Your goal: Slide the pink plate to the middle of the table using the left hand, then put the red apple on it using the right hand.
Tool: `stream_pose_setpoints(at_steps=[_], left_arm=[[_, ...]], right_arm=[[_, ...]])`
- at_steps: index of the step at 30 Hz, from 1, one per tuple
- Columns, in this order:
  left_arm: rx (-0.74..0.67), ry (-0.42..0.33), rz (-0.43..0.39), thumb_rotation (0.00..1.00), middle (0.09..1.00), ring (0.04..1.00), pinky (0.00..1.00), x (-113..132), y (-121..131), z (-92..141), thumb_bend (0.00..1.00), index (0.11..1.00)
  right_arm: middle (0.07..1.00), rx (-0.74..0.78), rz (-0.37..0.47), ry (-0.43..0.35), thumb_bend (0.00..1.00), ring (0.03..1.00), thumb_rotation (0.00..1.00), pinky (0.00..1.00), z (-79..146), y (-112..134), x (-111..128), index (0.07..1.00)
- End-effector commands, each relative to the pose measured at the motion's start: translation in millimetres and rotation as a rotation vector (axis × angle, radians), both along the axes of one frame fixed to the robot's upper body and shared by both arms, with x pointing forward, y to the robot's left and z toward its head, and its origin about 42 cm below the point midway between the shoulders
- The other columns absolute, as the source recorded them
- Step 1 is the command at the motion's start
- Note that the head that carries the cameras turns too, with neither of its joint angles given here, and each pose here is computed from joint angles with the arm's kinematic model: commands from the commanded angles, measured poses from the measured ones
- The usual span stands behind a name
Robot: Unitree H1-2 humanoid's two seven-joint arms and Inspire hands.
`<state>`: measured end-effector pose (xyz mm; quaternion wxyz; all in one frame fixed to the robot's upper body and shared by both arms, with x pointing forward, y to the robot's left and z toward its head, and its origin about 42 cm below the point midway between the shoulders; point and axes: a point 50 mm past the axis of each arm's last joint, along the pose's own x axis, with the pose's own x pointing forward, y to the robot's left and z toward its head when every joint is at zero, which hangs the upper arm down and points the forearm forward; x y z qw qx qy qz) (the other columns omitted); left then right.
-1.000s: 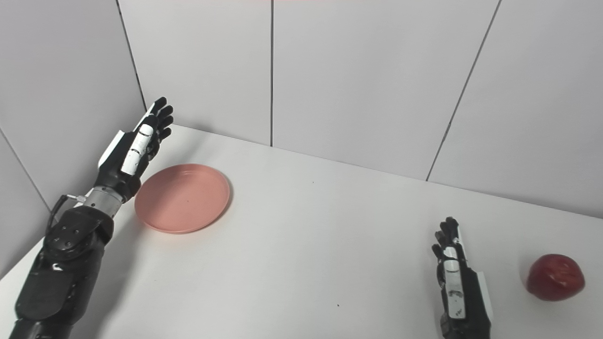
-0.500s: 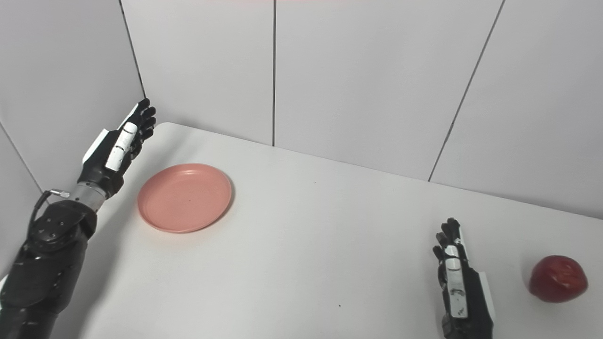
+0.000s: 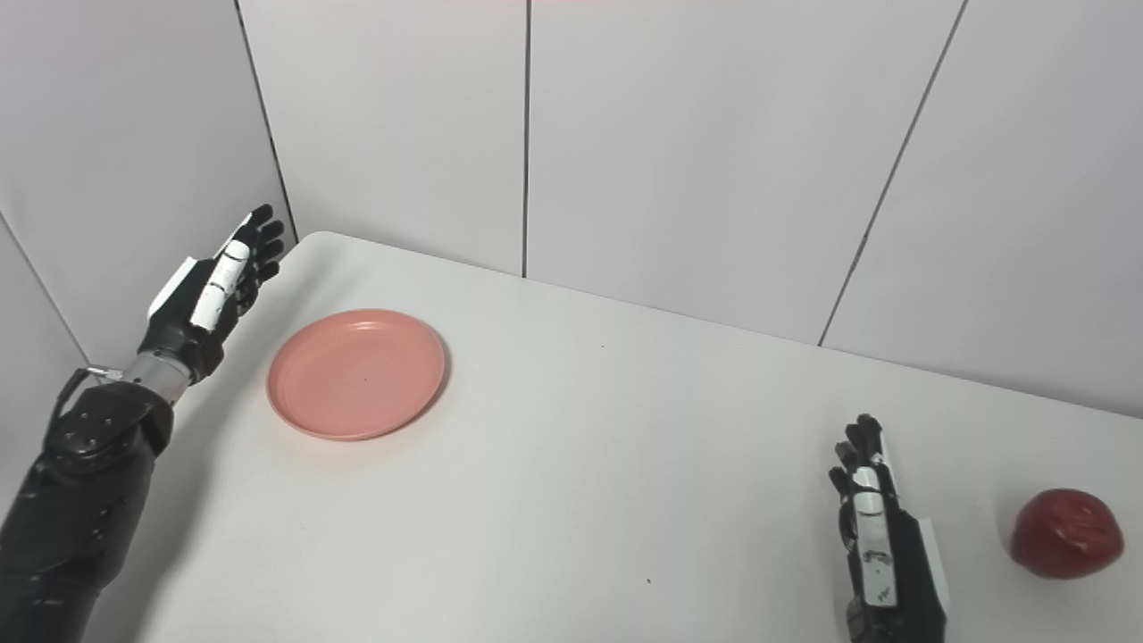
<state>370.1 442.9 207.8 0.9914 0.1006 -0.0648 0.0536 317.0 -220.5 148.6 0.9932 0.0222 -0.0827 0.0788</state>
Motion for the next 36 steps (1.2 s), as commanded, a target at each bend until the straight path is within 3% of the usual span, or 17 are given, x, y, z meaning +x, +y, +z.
stream_pose_setpoints(at_steps=[1,24,36], left_arm=[[0.026,-0.095,0.0,1.0,0.96,0.972,1.0,7,7,26,0.56,0.95],[-0.114,-0.009,-0.033,1.0,0.922,0.938,0.98,13,6,-31,0.68,0.908],[-0.193,-0.002,-0.1,1.0,0.917,0.925,0.93,15,-14,-47,0.65,0.917]], right_arm=[[1.0,0.004,0.004,-0.046,0.6,1.0,0.96,1.0,14,-1,4,1.0],[1.0,0.024,-0.022,-0.06,0.62,1.0,0.93,1.0,17,-4,1,1.0],[0.999,0.029,-0.03,-0.06,0.61,1.0,0.93,1.0,18,-2,3,1.0]])
